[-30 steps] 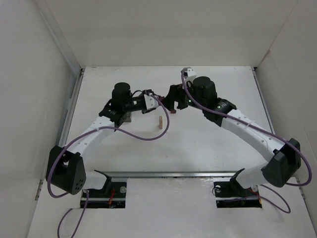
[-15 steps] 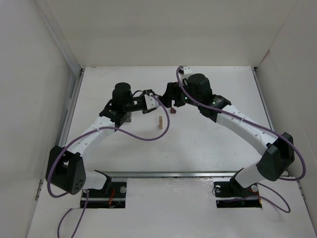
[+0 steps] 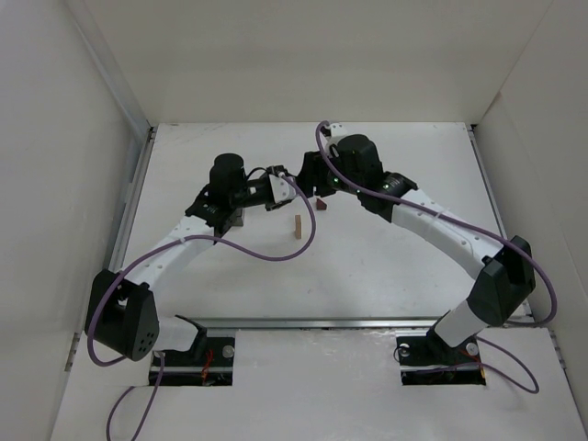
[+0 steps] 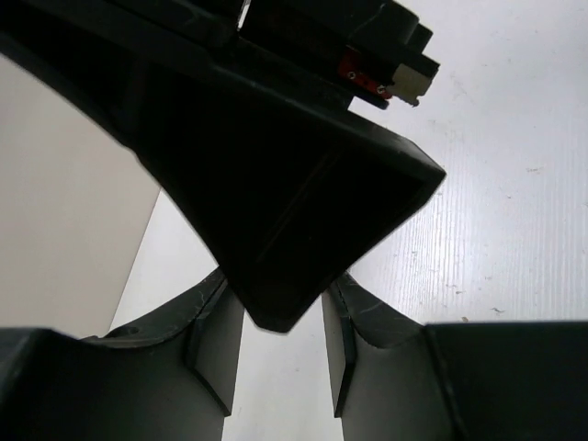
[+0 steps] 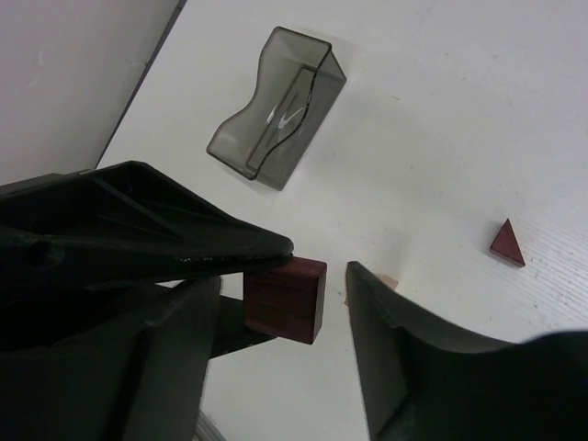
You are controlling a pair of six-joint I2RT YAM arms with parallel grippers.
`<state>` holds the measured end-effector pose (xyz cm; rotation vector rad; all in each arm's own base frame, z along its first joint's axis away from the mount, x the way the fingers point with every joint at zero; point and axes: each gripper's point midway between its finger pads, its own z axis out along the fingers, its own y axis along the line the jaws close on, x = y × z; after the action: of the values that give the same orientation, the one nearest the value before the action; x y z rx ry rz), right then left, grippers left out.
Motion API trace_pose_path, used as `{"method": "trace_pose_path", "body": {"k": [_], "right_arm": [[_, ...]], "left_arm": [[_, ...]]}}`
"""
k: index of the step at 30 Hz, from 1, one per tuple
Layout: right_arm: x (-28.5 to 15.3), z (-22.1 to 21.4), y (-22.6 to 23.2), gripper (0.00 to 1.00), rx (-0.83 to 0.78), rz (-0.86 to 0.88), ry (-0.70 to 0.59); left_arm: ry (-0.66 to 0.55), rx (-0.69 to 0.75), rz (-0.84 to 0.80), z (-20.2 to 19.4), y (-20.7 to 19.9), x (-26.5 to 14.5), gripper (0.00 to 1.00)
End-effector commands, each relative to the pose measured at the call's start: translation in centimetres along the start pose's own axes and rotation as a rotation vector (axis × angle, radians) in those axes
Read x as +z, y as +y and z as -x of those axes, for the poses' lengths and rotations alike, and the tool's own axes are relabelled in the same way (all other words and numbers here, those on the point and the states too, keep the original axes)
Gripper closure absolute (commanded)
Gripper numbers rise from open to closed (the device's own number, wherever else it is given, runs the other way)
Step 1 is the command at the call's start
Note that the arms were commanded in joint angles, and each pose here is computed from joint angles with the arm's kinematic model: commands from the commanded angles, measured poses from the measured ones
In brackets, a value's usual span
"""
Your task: Build the wood block tower
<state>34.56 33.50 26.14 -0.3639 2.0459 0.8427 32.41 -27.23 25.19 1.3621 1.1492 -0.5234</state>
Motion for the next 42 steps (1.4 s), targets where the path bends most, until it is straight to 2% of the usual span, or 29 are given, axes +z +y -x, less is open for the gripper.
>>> {"method": "trace_pose_path", "body": {"k": [1,4,12,14,15,17,18,19,21,23,24,26,27,28,31,32,34,36,37,42], "right_arm": [[-0.5,2.5,1.6,0.41,-0.002,0.024,-0.057],[-0.2,1.9,1.6,0.46,-0.003,0.013,-0.04],[-0.5,1.5,0.7,0.48,-0.023,-0.066,-0.025],[-0.4,1.4,1.0,0.58,-0.027,-0.067,-0.025],[-0.1,1.1,0.8,0.71,-0.026,-0.071,-0.017],[-0.2,1.5,1.0,0.82,-0.036,-0.067,-0.025],[-0.2,1.5,1.0,0.82,-0.036,-0.067,-0.025],[-0.3,1.8,1.2,0.91,-0.036,-0.063,-0.033],[-0.3,1.6,1.5,1.0,-0.049,-0.056,-0.029],[-0.4,2.1,1.6,1.0,-0.05,-0.06,-0.041],[-0.4,2.0,1.3,1.0,-0.049,-0.072,-0.037],[-0.7,2.6,1.2,1.0,-0.037,-0.094,-0.047],[-0.6,2.6,0.9,1.0,-0.027,-0.117,-0.042],[-0.5,1.8,-0.4,1.0,-0.006,-0.188,-0.011],[-0.8,1.8,-1.9,1.0,0.014,-0.291,0.01],[-0.6,0.5,-2.6,1.0,0.025,-0.325,0.054],[-0.5,-0.5,-2.7,1.0,0.036,-0.342,0.083],[-0.7,-1.4,-3.1,1.0,0.054,-0.36,0.112],[-0.2,-2.4,-3.6,1.0,0.062,-0.376,0.14],[0.8,-3.5,-3.1,1.0,0.042,-0.414,0.193]], "left_arm": [[-0.052,0.037,0.033,2.2,0.7,-0.5,1.0],[-0.046,0.043,0.053,2.1,1.2,-0.5,1.0],[-0.028,0.036,0.067,1.7,1.3,-0.6,1.0],[-0.022,0.03,0.062,1.4,1.2,-0.4,1.0],[-0.022,0.03,0.062,1.4,1.2,-0.4,1.0],[-0.022,0.03,0.062,1.4,1.2,-0.4,1.0],[-0.022,0.03,0.062,1.4,1.2,-0.4,1.0],[-0.022,0.03,0.062,1.4,1.2,-0.4,1.0],[-0.022,0.03,0.062,1.4,1.2,-0.4,1.0],[-0.022,0.03,0.062,1.4,1.2,-0.4,0.99],[-0.022,0.03,0.062,1.4,1.2,-0.4,0.68],[-0.014,0.009,0.055,1.1,1.0,-0.5,0.27],[-0.014,0.009,0.055,1.1,1.0,-0.5,0.1],[0.002,-0.004,0.073,1.0,1.1,-0.7,0.0],[0.029,-0.053,0.13,1.2,1.4,-1.9,0.0],[0.066,-0.081,0.178,0.2,1.7,-2.6,0.0],[0.078,-0.135,0.258,0.1,2.2,-4.6,0.0],[0.122,-0.184,0.319,-1.7,1.6,-6.2,0.0],[0.102,-0.175,0.36,-0.8,1.8,-7.4,0.0],[0.139,-0.313,0.551,-2.2,2.0,-10.5,0.0]]}}
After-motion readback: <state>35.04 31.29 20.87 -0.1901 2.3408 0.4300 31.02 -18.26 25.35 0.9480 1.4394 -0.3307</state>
